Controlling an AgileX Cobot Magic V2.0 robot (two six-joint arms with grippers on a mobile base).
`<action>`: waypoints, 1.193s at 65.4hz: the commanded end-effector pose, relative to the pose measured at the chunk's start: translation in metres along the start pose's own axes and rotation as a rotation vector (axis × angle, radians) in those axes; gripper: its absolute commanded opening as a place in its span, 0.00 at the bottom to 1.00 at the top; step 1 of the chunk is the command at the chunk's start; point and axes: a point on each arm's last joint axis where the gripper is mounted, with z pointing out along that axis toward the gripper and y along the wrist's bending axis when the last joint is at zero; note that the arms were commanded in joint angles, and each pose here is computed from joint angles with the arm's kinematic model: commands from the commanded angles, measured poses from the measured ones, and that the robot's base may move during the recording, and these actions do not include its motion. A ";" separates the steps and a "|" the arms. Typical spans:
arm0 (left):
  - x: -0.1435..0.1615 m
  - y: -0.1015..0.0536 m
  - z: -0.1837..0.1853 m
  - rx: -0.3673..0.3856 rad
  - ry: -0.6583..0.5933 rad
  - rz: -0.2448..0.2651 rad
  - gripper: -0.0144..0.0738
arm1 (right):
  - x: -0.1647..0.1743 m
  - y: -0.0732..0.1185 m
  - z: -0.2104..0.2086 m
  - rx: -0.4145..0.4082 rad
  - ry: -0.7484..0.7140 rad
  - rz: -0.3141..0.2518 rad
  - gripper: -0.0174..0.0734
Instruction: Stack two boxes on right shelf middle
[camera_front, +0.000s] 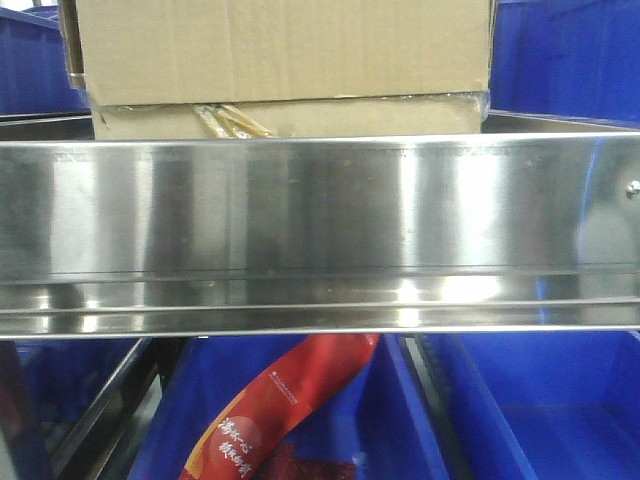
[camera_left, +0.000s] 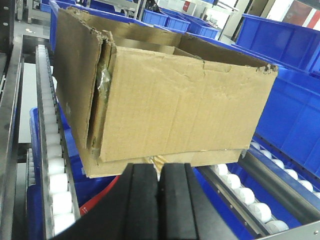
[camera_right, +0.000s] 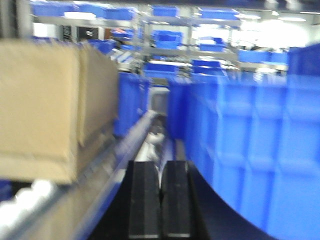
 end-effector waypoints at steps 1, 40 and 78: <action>-0.001 -0.001 -0.001 0.009 -0.018 0.002 0.04 | 0.016 -0.001 -0.006 0.024 -0.013 -0.008 0.02; -0.002 -0.001 -0.002 0.013 -0.026 0.002 0.04 | 0.043 -0.002 -0.009 0.042 0.030 0.020 0.02; -0.003 0.000 -0.003 0.003 -0.041 0.022 0.04 | 0.043 -0.002 -0.009 0.042 0.030 0.020 0.02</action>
